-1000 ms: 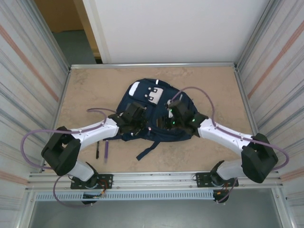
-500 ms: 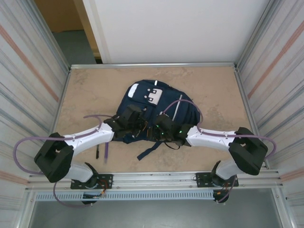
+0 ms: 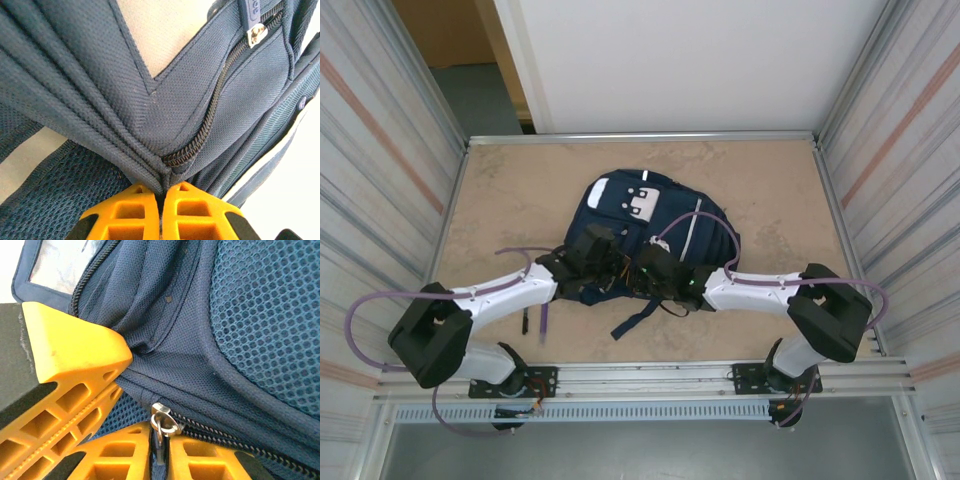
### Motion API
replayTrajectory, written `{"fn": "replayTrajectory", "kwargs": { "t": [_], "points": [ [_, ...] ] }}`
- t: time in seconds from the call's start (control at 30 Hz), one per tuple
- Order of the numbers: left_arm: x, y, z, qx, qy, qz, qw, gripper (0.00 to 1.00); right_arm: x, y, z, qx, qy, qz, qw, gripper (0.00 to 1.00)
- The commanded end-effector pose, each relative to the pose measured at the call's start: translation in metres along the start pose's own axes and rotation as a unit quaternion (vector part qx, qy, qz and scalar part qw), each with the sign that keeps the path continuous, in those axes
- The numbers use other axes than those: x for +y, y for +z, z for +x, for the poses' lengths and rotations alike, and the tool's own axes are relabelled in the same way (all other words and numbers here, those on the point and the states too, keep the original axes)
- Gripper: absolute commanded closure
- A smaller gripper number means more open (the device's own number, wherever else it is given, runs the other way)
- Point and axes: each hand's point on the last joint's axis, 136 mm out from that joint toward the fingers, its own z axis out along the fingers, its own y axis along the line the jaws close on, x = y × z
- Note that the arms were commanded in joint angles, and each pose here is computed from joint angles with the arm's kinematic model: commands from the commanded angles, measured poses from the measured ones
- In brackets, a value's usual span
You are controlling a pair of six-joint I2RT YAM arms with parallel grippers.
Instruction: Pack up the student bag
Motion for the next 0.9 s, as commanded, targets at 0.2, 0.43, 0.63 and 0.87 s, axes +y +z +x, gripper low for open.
{"fn": "replayTrajectory", "kwargs": {
  "t": [0.2, 0.43, 0.63, 0.87],
  "points": [
    [-0.01, -0.023, -0.008, -0.011, 0.019, 0.028, 0.999, 1.0, -0.015, -0.02, -0.008, -0.028, -0.05, 0.038, 0.998, 1.0],
    [-0.003, -0.036, -0.036, -0.049, 0.059, 0.009, 0.997, 1.0, -0.04, -0.044, -0.005, 0.011, -0.097, 0.08, 0.992, 1.0],
    [0.005, -0.029, -0.064, -0.055, 0.059, 0.008, 0.997, 1.0, -0.075, -0.048, -0.001, 0.074, -0.091, 0.138, 0.983, 1.0],
    [0.001, -0.017, -0.1, -0.035, 0.087, 0.008, 0.996, 1.0, -0.088, -0.064, -0.002, 0.082, -0.146, 0.199, 0.966, 1.0]
  ]
}}
